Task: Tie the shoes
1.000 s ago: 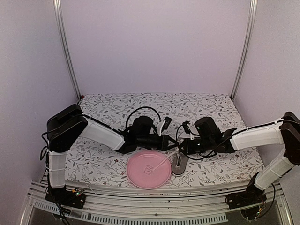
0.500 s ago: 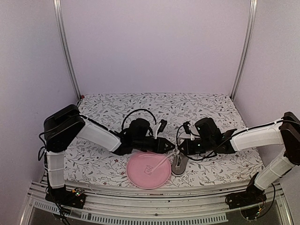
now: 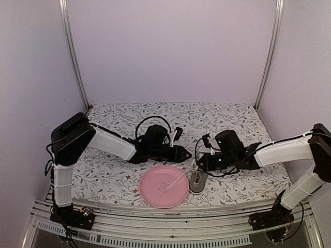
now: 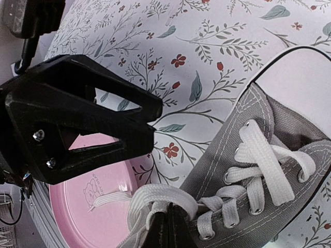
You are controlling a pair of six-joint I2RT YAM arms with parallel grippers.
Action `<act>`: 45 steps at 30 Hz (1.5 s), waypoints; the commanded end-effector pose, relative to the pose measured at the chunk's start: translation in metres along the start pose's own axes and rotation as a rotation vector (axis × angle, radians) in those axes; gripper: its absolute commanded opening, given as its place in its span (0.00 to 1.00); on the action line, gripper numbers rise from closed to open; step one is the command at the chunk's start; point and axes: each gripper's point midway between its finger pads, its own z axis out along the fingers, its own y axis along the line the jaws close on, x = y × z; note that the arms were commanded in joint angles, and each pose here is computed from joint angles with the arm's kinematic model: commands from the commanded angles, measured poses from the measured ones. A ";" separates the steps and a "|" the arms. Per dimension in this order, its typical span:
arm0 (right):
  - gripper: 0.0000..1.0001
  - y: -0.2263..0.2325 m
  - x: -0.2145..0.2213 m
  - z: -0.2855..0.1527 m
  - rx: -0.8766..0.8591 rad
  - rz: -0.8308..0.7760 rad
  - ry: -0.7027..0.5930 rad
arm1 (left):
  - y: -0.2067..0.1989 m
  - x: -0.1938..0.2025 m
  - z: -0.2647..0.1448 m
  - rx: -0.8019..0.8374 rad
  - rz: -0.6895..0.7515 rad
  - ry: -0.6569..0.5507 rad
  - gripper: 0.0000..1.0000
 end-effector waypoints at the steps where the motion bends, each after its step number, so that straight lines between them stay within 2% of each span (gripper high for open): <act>1: 0.02 -0.003 0.003 -0.003 0.016 -0.002 -0.005 | 0.000 0.014 0.009 0.034 0.012 0.074 0.32; 7: 0.02 -0.002 0.001 -0.002 0.016 -0.002 -0.008 | -0.009 0.018 0.015 0.092 0.030 0.097 0.31; 14: 0.02 -0.003 0.002 -0.002 0.021 -0.002 -0.002 | -0.022 0.016 0.010 0.175 0.025 0.071 0.31; 30: 0.02 -0.003 0.002 -0.001 0.023 -0.002 0.000 | -0.033 0.025 0.010 0.266 0.016 0.083 0.33; 38: 0.02 -0.002 0.000 -0.001 0.022 0.000 -0.007 | -0.038 0.032 0.013 0.314 -0.003 0.099 0.26; 45: 0.02 -0.001 -0.002 -0.002 0.021 -0.001 -0.013 | -0.037 0.037 0.015 0.331 -0.021 0.112 0.25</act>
